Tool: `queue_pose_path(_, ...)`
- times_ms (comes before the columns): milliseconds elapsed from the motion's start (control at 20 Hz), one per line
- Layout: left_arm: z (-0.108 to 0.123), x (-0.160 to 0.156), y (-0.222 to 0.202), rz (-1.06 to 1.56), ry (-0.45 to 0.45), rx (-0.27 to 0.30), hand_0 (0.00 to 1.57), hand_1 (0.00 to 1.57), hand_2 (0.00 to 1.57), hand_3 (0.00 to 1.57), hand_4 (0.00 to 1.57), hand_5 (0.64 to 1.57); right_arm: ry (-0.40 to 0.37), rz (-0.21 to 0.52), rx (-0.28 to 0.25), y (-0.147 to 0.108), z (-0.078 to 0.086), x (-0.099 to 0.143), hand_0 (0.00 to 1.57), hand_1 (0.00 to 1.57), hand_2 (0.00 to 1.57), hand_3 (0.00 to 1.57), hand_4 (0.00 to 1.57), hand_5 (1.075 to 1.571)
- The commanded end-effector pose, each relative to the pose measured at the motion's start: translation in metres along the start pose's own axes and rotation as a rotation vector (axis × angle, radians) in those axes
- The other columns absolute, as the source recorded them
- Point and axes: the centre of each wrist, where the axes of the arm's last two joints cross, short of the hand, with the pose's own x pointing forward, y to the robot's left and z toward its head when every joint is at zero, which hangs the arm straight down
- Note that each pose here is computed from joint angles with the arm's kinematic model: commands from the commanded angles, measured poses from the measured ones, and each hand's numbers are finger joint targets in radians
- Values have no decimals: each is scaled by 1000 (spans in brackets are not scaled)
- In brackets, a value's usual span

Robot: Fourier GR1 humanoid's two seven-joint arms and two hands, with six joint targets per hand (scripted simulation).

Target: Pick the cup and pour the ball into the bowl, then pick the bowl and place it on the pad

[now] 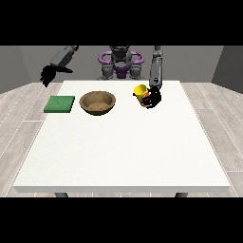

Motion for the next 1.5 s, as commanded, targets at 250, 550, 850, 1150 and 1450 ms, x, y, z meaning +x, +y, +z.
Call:
queue_pose_path(250,-15,8,-16,-187,22,-46,1356,1356,1571,1571,950,1525,73,21,-40,-48,9,8,0,0,0,0,0,1555)
queue_pose_path(550,-3,40,-61,-299,6,-251,1381,1381,1571,1571,1033,1536,271,58,-222,-92,77,-22,0,0,0,0,0,1560)
queue_pose_path(850,-37,72,-79,-431,53,-303,1375,1375,1571,1571,1143,1567,319,55,-209,-72,91,-44,0,0,0,0,0,1558)
queue_pose_path(1150,-19,93,-106,-539,-69,-363,1367,1367,1571,1571,1114,1566,322,55,-255,-89,109,-45,0,0,83,0,0,1554)
queue_pose_path(1450,-22,111,-128,-676,-157,-344,1080,1080,1571,1571,965,1570,277,44,-233,-87,83,-40,0,0,58,0,0,1551)
